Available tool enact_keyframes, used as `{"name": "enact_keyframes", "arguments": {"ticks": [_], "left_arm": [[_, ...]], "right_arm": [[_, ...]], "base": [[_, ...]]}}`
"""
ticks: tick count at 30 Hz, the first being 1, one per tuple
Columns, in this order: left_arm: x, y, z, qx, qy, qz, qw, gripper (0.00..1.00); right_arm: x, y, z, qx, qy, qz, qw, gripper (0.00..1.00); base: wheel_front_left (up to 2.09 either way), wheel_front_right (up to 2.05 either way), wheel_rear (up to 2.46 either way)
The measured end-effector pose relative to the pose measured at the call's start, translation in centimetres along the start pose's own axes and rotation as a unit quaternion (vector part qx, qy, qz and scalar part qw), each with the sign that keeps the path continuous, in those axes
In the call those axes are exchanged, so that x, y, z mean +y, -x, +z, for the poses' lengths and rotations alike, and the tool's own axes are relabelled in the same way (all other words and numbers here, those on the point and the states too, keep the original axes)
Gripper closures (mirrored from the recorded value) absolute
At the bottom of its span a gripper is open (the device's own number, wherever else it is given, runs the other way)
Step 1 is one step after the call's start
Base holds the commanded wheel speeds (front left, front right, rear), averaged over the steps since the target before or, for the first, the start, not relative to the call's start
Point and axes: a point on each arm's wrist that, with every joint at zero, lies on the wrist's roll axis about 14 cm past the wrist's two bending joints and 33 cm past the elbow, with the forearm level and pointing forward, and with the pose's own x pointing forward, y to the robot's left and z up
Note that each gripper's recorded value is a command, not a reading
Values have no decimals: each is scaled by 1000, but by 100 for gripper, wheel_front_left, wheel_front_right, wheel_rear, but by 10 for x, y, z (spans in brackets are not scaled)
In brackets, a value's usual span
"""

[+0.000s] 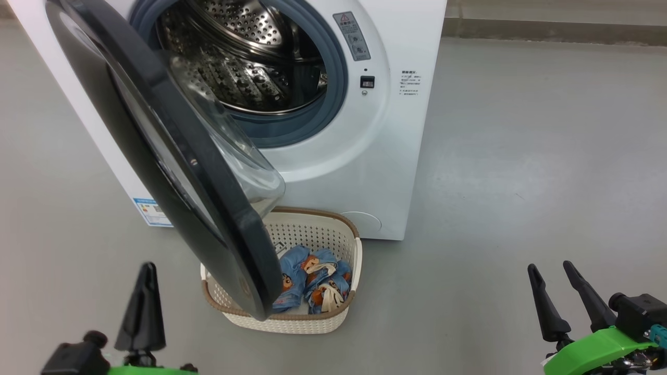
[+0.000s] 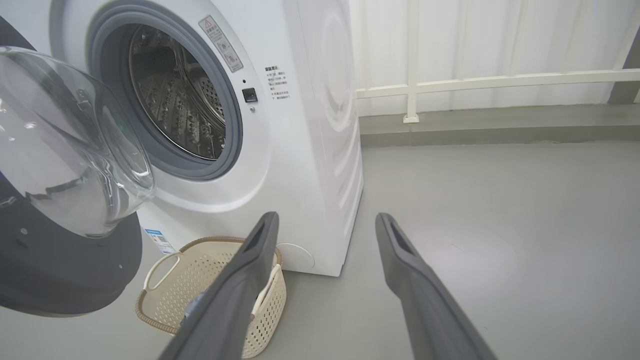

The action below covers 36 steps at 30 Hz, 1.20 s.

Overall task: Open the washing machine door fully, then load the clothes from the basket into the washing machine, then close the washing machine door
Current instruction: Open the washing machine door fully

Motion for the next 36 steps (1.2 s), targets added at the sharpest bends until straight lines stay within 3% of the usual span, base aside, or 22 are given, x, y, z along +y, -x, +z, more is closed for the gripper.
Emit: {"name": "enact_keyframes", "arguments": {"ticks": [6, 10, 11, 16, 21, 29, 36], "left_arm": [[-20, -10, 62, -99, -12, -20, 995, 100], [-57, -15, 98, -156, 3, -70, 985, 100], [-81, -15, 101, -161, 15, -104, 981, 100], [-137, -14, 93, -143, 48, -189, 970, 100], [-169, -16, 56, -76, 84, -231, 966, 100], [-164, -28, -4, 27, 119, -202, 972, 100], [-153, -34, -19, 48, 112, -182, 976, 100]], "right_arm": [[0, -1, 1, -1, 2, 1, 1000, 0], [-1, -1, 1, -1, 4, -1, 1000, 0], [-1, 0, 1, -1, 9, -1, 1000, 0], [-3, 1, 1, -3, 7, -6, 1000, 0], [-5, 3, -1, -2, 3, -12, 1000, 0], [-11, 4, -7, 7, -1, -22, 1000, 0], [-13, 2, -7, 7, -2, -24, 1000, 0]], "base": [[0, 0, 0], [0, 0, 0], [0, 0, 0], [0, 0, 0], [0, 0, 0], [0, 0, 0], [0, 0, 0]]}}
